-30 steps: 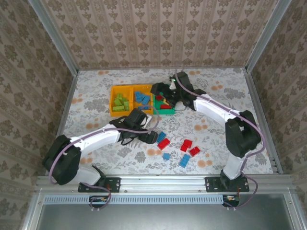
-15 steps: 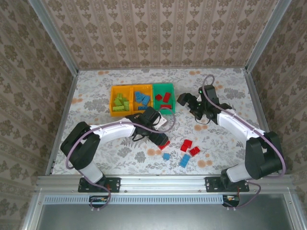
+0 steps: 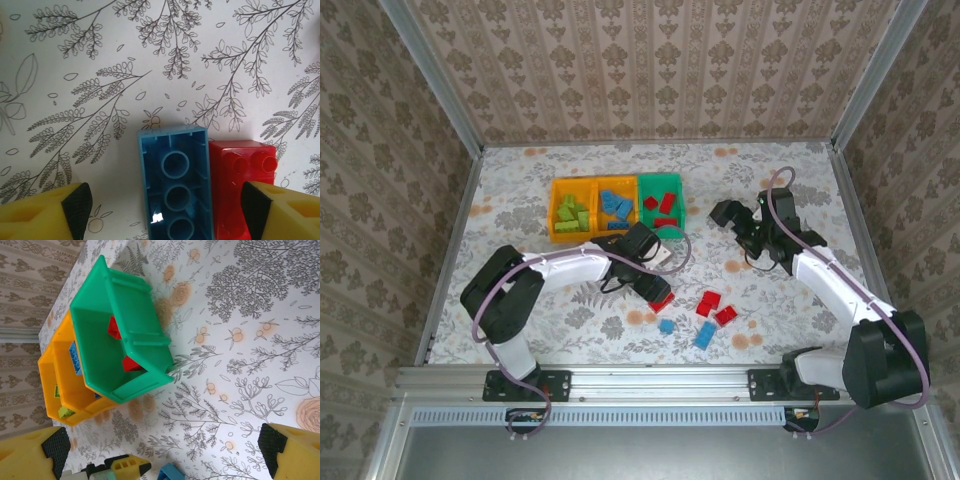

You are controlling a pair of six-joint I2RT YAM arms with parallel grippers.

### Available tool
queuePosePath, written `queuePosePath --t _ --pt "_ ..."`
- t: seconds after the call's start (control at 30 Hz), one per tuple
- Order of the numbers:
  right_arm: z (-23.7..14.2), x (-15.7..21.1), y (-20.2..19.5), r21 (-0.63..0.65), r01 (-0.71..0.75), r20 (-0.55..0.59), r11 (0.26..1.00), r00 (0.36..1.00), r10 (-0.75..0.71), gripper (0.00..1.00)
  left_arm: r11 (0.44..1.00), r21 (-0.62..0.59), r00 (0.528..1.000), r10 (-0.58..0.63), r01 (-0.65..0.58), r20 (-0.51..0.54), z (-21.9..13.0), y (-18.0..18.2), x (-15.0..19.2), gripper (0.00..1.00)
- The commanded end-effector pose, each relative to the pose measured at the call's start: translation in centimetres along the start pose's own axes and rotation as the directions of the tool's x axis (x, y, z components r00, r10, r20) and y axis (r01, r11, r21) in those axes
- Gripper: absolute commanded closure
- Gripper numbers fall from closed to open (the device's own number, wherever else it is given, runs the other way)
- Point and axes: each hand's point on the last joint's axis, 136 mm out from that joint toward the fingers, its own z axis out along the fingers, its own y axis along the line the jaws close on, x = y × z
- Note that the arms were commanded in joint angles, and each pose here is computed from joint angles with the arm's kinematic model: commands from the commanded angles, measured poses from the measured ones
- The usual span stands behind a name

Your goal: Sort the legos into containers by color

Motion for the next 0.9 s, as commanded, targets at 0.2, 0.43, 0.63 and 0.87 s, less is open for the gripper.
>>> queuePosePath --t 0.2,0.43,0.63,0.87 --pt "-0.6 0.3 -1.3 0.035 -0.006 0.007 0.999 1.000 0.006 0.00 0.997 -0.018 0.997 -0.074 0.075 0.020 -0.3 2.2 0.2 0.23" --pt "-0.5 0.3 -1.6 0.043 -0.012 0.006 0.999 1.000 0.011 0.00 0.994 -0.050 0.995 -0.097 0.097 0.009 0.0 3.0 0.8 0.25" --pt "-0.6 0.4 -1.8 0.048 -0.011 0.007 0.999 1.000 0.011 0.00 0.986 -0.082 0.990 -0.142 0.142 0.005 -0.1 4.1 1.8 0.25" --pt "-0.6 0.4 -1.8 0.048 -0.014 0.011 0.999 1.000 0.013 0.00 0.989 -0.067 0.991 -0.135 0.135 0.005 0.0 3.9 1.7 0.35"
